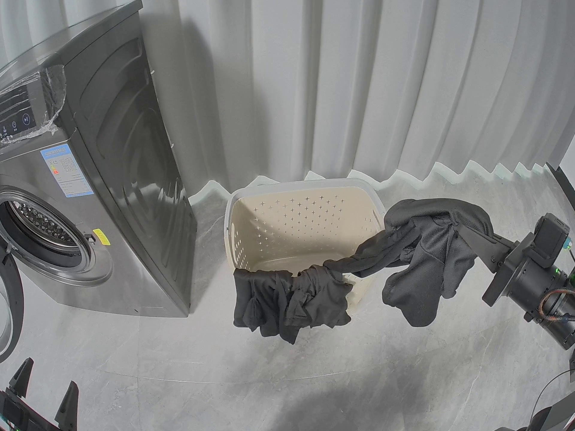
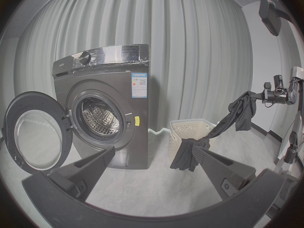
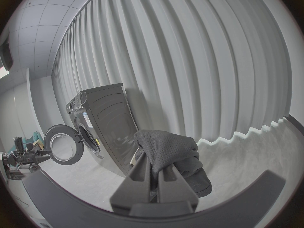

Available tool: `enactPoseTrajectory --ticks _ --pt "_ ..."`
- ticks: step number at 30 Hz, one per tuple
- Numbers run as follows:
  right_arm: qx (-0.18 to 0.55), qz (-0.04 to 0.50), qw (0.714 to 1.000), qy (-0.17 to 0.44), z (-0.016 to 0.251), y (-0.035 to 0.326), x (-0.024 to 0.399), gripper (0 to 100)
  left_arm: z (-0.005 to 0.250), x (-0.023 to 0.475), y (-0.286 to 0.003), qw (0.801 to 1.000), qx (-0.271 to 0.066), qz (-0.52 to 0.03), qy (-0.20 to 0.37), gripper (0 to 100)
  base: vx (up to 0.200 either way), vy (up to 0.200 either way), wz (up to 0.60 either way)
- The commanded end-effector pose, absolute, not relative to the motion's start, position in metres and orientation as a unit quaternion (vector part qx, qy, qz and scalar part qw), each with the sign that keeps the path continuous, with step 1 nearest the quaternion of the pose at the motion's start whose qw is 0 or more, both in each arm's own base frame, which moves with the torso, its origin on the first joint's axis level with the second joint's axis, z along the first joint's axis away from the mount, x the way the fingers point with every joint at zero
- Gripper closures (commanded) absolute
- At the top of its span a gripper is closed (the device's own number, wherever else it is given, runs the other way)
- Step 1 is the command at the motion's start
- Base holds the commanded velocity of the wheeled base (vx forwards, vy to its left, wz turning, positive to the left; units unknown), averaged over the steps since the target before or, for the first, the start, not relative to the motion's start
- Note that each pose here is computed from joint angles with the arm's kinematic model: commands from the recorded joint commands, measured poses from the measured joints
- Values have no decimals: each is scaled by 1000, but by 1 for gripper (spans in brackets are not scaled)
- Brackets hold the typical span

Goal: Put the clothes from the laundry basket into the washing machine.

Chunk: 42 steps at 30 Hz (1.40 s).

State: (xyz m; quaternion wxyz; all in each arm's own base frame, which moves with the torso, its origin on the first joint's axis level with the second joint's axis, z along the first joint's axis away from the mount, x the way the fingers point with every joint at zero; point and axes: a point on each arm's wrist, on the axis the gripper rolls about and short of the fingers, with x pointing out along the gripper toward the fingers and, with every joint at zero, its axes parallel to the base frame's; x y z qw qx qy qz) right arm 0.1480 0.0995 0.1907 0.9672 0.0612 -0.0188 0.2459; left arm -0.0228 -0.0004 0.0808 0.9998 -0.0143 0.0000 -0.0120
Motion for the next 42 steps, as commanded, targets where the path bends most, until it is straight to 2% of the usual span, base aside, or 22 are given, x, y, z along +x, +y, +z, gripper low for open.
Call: enactPoseTrajectory --ticks 1,29,35,42 --pt "60 250 966 -15 189 102 148 100 76 -23 0 1000 -15 -12 -1 0 0 200 0" --pt "64 257 964 -22 192 104 149 100 76 -23 0 1000 -15 -12 -1 0 0 200 0" --pt "65 262 963 -16 190 106 148 100 76 -23 0 1000 -18 -12 -1 0 0 0 0" --pt "62 259 964 -11 188 106 150 100 76 -23 0 1000 -18 -12 -1 0 -200 0 0"
